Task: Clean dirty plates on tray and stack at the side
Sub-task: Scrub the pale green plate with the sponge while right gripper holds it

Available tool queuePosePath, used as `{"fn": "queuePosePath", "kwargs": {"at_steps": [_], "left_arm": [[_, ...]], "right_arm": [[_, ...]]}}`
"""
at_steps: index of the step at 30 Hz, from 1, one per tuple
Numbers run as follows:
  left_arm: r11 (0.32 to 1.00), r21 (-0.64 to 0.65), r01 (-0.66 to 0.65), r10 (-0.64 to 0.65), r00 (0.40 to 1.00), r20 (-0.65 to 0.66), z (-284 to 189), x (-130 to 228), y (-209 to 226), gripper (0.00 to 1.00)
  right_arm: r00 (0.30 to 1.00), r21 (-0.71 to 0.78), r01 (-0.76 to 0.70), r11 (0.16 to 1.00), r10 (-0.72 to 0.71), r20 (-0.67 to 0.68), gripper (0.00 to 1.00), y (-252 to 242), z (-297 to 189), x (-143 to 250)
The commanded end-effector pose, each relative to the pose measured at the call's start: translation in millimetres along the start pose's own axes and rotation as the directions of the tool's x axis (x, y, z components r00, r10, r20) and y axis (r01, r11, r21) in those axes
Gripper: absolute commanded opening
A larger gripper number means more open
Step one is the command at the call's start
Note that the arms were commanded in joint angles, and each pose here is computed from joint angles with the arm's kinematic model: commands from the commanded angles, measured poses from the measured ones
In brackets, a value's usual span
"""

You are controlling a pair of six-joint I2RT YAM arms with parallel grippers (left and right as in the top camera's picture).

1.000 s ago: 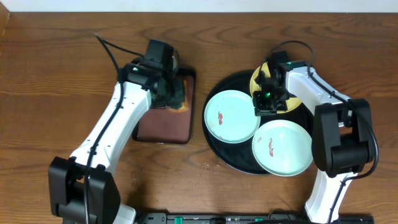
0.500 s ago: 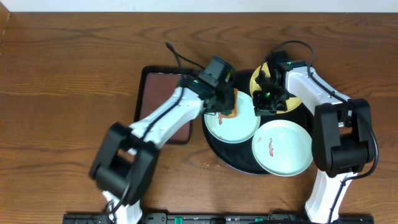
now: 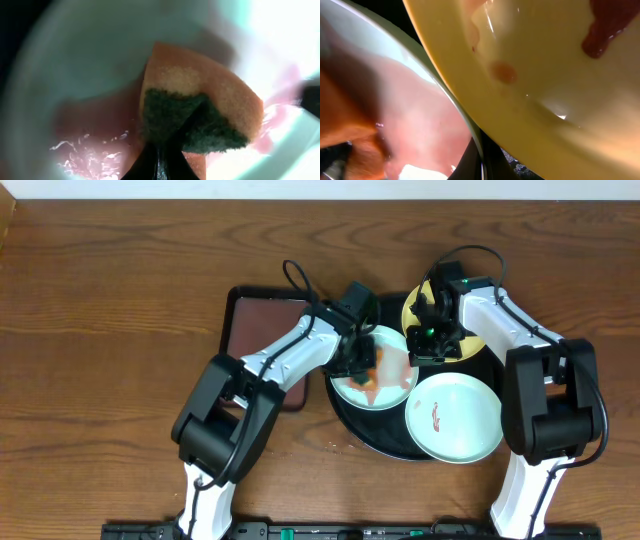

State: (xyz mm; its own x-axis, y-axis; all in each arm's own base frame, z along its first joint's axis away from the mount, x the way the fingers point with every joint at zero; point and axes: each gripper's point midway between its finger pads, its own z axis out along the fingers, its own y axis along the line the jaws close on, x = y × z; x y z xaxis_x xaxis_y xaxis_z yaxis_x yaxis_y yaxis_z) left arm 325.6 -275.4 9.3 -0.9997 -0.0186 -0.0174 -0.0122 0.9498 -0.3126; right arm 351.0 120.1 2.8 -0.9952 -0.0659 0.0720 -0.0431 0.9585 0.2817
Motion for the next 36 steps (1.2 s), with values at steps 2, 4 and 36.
{"fn": "queuePosePath", "kwargs": {"at_steps": [2,4,36], "left_arm": [[0.910,-0.415,-0.014,0.055,0.994,0.089,0,-10,86,0.07],[0.891,-0.454,-0.010,0.065,0.992,0.105,-4,-13,93,0.08],[0.988,0.146,-0.043,0.006,0.970,0.242,9,-57,-35,0.08]], "right_arm": [[1.000,0.009,-0.001,1.000,0.001,-0.016,0.01,8,5,2],[1.000,0.009,-0.001,1.000,0.001,-0.019,0.01,8,5,3],[1.000,0.040,0.004,0.999,-0.003,-0.027,0.01,3,5,6]]}}
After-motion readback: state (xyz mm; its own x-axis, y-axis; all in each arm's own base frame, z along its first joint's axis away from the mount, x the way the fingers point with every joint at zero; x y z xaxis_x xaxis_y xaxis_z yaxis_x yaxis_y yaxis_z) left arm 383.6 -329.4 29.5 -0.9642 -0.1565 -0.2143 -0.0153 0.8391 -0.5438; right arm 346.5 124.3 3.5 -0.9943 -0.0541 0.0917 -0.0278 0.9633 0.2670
